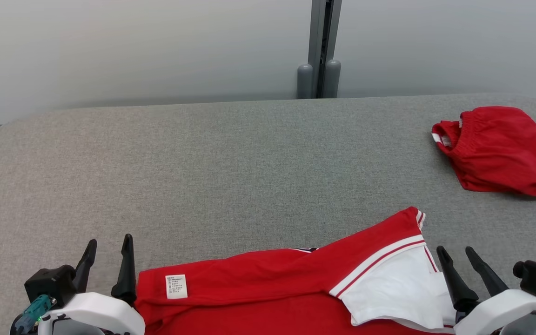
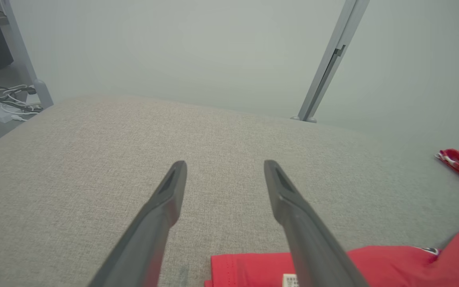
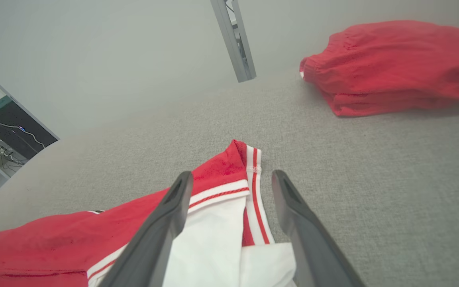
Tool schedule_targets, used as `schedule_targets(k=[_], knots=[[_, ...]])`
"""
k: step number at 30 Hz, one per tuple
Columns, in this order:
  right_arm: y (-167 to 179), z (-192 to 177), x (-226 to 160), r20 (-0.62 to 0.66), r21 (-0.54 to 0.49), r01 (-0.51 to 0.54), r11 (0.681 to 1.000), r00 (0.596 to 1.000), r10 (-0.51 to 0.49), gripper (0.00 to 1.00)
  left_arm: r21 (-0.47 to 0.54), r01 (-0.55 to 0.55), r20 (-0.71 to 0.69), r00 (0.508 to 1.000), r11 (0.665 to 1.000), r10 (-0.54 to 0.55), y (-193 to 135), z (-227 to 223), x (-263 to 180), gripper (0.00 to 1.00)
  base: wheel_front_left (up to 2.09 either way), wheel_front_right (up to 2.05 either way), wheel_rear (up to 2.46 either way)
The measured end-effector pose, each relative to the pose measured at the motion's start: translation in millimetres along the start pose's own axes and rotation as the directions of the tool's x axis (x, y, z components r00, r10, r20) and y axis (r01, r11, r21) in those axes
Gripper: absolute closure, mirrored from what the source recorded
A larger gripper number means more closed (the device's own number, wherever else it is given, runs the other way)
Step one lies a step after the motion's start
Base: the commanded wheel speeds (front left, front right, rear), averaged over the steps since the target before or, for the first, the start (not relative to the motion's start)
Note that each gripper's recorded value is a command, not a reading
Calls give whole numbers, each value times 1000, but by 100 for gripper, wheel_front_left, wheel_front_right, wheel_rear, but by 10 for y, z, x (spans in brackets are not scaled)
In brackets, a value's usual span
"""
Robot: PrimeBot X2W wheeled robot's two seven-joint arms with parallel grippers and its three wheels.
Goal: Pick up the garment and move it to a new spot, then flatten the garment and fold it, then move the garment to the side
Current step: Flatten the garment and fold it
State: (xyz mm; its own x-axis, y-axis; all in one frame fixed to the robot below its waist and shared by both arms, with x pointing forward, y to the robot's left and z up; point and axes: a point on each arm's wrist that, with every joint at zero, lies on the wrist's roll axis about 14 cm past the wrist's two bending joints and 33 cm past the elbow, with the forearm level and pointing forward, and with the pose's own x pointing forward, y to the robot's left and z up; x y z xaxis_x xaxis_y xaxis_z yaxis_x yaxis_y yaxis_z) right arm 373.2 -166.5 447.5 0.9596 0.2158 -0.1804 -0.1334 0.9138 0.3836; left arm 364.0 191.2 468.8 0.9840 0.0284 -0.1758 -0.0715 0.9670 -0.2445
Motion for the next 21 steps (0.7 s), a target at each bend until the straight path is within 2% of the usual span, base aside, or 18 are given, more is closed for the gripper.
schedule_targets(k=[6, 11, 21], knots=[[-113, -353, -26, -110, 7, 53, 999, 993, -52, 0, -3, 5, -11, 1000, 1000, -5, 4, -63, 41, 0, 0, 0, 0], [-176, -509, -11, -191, 17, 81, 997, 979, -77, 0, 0, 15, -19, 1000, 1000, -15, -12, -95, 57, 0, 0, 0, 0], [-221, -731, 47, -300, 135, 151, 979, 948, -105, 0, -5, 10, -34, 999, 1000, -10, 31, -140, 75, 0, 0, 0, 0]])
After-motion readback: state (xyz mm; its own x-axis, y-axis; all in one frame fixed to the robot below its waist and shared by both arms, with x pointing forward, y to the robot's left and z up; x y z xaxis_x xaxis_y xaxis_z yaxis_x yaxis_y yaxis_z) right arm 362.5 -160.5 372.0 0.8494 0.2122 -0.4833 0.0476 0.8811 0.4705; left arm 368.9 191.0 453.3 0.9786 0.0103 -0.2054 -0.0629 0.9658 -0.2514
